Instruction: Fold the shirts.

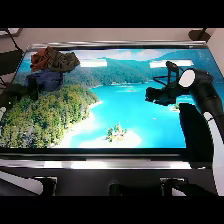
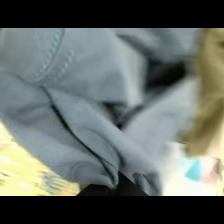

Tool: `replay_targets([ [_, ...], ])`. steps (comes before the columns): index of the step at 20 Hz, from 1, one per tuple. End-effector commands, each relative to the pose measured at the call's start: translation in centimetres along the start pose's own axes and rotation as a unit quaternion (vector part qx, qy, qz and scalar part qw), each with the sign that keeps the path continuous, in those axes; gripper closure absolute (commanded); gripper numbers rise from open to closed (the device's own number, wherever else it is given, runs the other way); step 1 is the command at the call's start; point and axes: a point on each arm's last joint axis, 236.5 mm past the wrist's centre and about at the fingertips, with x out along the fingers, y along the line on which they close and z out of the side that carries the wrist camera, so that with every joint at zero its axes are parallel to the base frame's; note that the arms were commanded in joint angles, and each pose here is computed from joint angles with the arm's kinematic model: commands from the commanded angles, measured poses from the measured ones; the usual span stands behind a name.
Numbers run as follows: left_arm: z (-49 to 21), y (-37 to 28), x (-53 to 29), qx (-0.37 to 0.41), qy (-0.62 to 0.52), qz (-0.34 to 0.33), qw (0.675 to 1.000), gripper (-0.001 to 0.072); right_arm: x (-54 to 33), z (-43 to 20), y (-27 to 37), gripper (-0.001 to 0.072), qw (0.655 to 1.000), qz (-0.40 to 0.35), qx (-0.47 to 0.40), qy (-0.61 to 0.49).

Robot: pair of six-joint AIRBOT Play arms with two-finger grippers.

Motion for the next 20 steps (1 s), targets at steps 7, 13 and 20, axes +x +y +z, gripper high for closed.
replay_targets([
  [7, -13.3, -22.8, -28.4, 0.459, -0.013, -0.242, 0.855, 0.0681, -9.9, 3.4, -1.2, 0.0216, 0.984, -0.060, -0.075, -0.152],
  [13, -27.0, -23.3, -38.4, 0.420, 0.079, -0.367, 0.826, 0.0681, -19.7, 0.0, 0.3, 0.0216, 0.969, -0.041, -0.086, -0.230],
  [20, -38.2, -14.9, -29.5, 0.404, 0.249, -0.276, 0.836, 0.0681, -21.2, -7.2, -0.8, 0.0217, 0.986, -0.049, -0.074, -0.143],
])
